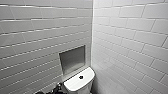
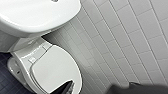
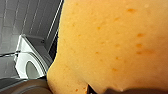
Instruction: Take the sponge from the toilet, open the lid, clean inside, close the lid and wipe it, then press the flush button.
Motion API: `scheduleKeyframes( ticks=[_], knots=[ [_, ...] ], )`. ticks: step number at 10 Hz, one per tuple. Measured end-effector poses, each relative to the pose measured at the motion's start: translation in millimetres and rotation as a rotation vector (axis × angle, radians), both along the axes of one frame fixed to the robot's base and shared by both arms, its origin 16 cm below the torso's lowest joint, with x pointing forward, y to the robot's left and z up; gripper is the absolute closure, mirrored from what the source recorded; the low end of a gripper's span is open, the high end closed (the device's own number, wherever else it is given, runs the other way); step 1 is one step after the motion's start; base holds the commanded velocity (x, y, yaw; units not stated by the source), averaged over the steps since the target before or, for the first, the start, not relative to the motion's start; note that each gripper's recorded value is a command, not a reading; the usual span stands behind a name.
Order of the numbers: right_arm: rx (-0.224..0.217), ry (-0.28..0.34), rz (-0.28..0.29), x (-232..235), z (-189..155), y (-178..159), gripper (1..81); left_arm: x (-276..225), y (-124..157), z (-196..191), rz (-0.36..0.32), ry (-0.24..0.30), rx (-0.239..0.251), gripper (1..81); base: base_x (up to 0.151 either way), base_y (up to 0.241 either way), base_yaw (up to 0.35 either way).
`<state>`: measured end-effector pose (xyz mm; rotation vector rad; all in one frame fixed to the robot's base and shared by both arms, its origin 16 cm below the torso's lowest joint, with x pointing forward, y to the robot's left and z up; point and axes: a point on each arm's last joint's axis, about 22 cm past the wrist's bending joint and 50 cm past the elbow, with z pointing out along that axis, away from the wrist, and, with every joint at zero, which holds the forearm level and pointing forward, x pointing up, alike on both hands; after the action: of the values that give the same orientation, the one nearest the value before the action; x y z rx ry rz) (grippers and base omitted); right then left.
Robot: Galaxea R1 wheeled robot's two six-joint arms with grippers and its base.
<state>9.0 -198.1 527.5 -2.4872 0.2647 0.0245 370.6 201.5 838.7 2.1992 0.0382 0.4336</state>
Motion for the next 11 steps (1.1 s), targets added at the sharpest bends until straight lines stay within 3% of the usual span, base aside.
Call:
scheduleKeyframes(
  ticks=[3, 6, 9, 11],
  knots=[
    [-0.003, 0.048, -0.010, -10, -5, 1, 81.1, 40, -17, -9, 0.011, 0.086, -0.014, 1.0, 0.000, 0.000, 0.000],
    [-0.006, 0.087, -0.025, -16, -8, 1, 81.1, 86, -31, -10, 0.032, 0.116, -0.020, 1.0, 0.000, 0.000, 0.000],
    [-0.007, 0.095, -0.035, -16, -9, 1, 81.1, 112, -33, -33, 0.039, 0.165, 0.034, 1.0, 0.000, 0.000, 0.000],
    [-0.008, 0.102, -0.039, -19, -10, 1, 81.1, 131, -38, -37, 0.048, 0.170, 0.047, 1.0, 0.000, 0.000, 0.000]
  ],
)
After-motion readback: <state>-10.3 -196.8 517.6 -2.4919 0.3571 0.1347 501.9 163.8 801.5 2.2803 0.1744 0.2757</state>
